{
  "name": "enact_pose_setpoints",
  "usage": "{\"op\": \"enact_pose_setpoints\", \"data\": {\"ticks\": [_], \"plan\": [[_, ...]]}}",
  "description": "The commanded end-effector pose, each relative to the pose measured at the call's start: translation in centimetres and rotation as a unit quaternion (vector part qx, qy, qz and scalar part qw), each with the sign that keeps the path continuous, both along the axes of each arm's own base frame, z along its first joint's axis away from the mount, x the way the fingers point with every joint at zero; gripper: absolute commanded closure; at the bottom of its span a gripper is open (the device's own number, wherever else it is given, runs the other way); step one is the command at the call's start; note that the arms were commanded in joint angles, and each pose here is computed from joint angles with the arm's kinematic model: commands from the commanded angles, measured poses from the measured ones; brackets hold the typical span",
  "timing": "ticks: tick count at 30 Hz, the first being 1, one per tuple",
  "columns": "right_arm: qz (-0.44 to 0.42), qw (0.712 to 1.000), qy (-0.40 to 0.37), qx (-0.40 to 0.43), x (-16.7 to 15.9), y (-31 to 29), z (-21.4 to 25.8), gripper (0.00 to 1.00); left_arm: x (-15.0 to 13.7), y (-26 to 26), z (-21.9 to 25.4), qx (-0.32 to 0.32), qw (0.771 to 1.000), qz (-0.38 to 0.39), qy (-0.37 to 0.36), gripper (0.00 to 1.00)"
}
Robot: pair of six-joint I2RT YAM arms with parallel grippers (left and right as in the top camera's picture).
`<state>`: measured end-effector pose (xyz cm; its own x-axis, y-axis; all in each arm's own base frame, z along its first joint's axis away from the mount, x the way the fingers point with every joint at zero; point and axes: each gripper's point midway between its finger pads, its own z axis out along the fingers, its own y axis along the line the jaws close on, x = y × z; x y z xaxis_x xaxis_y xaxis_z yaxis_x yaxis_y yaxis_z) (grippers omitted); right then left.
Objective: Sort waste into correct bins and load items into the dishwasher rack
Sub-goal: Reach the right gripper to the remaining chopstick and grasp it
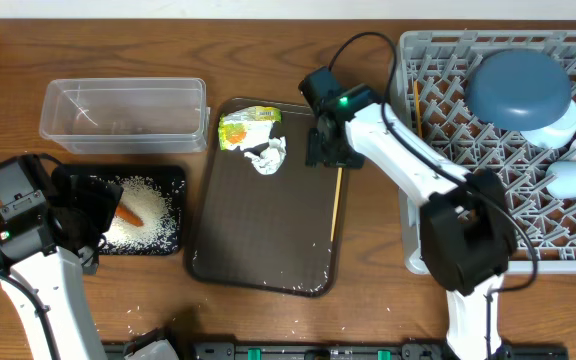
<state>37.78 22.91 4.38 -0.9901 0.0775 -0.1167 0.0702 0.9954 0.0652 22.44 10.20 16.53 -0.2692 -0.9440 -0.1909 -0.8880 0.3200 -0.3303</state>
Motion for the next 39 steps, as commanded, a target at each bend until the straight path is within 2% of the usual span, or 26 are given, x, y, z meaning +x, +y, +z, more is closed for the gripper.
{"op": "enact_pose_setpoints", "data": {"ticks": [1, 22, 26, 28, 29, 32, 33, 39], "plan": [[0.0, 1.0, 0.013, -0.011, -0.4, 0.3, -1.7, 0.39, 0.1, 0.5, 0.6, 0.009, 1.0, 0.009, -0.003, 0.03], [-0.013, 0.999, 0.042, -0.01, -2.2, 0.8, -5.2, 0.38, 0.1, 0.5, 0.6, 0.009, 1.0, 0.009, -0.003, 0.02], [-0.014, 0.999, 0.046, -0.009, -2.7, 0.6, -6.2, 0.41, 0.1, 0.5, 0.6, 0.009, 1.0, 0.009, -0.003, 0.03], [-0.013, 0.999, 0.05, -0.008, -3.0, 0.5, -6.5, 0.46, 0.1, 0.5, 0.6, 0.009, 1.0, 0.009, -0.003, 0.03], [-0.013, 0.999, 0.051, -0.007, -3.0, 0.6, -6.5, 0.54, 0.1, 0.5, 0.6, 0.009, 1.0, 0.009, -0.003, 0.03], [-0.011, 0.999, 0.051, 0.007, -2.9, 1.1, -6.2, 0.96, 0.1, 0.5, 0.6, 0.009, 1.0, 0.009, -0.003, 0.03], [-0.011, 0.999, 0.051, 0.015, -2.8, 1.4, -5.9, 0.99, 0.1, 0.5, 0.6, 0.009, 1.0, 0.009, -0.003, 0.02], [0.017, 0.997, 0.025, 0.071, -0.8, 2.7, -2.0, 0.99, 0.1, 0.5, 0.6, 0.009, 1.0, 0.009, -0.003, 0.02]]}}
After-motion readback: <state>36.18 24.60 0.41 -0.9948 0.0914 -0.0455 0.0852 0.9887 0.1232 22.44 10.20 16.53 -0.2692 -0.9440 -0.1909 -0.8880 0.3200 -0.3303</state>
